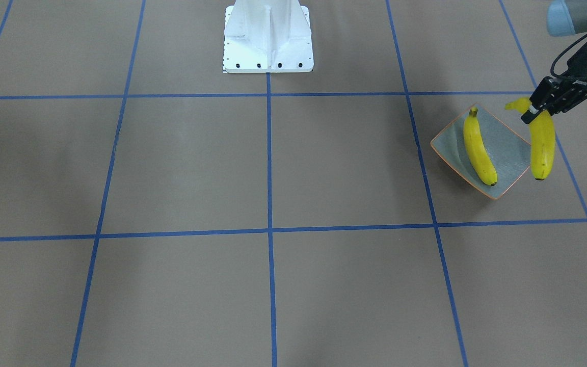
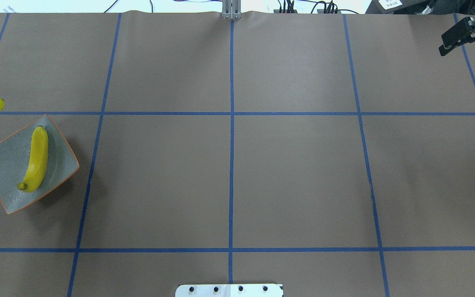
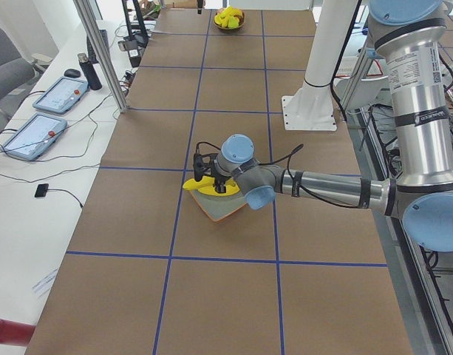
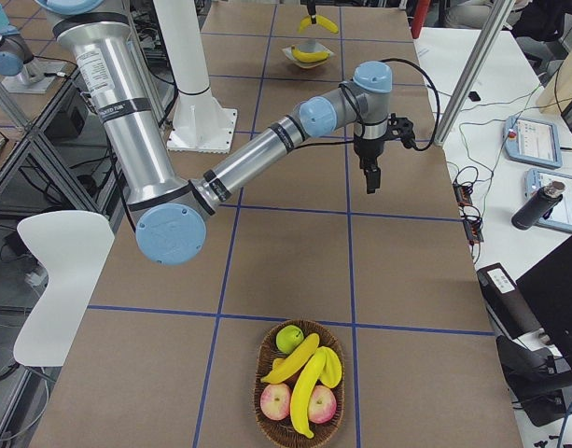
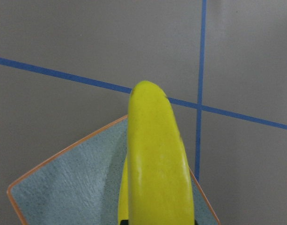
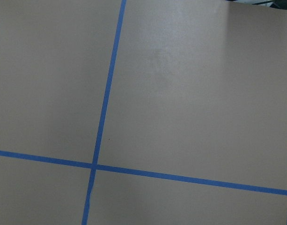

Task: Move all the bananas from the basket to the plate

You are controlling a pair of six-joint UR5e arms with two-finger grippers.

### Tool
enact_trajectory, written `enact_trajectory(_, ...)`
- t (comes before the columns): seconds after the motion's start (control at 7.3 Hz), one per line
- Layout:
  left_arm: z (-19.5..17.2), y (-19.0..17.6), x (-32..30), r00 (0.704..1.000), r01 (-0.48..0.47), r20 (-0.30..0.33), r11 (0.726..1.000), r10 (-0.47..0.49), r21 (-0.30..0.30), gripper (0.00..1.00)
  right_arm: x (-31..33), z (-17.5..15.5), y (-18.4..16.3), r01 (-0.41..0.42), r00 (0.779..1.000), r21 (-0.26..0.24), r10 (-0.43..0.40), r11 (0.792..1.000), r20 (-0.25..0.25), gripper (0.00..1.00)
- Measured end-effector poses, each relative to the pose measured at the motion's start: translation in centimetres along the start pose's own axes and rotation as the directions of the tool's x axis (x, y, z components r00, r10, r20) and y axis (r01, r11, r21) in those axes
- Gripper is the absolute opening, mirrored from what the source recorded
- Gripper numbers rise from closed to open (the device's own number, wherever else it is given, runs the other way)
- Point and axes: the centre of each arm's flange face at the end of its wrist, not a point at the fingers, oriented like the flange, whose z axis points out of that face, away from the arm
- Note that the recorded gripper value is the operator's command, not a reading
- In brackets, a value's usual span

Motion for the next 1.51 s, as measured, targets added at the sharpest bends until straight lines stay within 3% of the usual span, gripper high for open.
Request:
enact_trajectory(0.41,0.9,-0.8,-0.3,0.997,0.054,0.058,0.998,-0.056,0.031,0.0,0.0,0.0,0.0,-0.001,1.0,0.0,0.001,1.0,-0.001,1.0)
enact_trajectory(0.96,4.0,1.7,2.0,0.998,0.023,0.063,0.999,-0.02,-0.039,0.01,0.1,0.2,0.0,-0.007,1.0,-0.002,0.007,1.0,-0.003,1.0)
enact_trajectory(1.23,4.6,2.9,2.3,0.998,0.004,0.067,0.998,0.0,-0.062,0.15,0.2,0.3,-0.1,-0.01,1.0,-0.004,0.01,1.0,-0.005,1.0)
enact_trajectory(1.51,4.6,3.5,1.5,0.997,-0.02,0.077,0.997,0.026,-0.073,0.21,0.3,0.5,-0.2,-0.014,1.0,-0.007,0.014,1.0,-0.006,1.0)
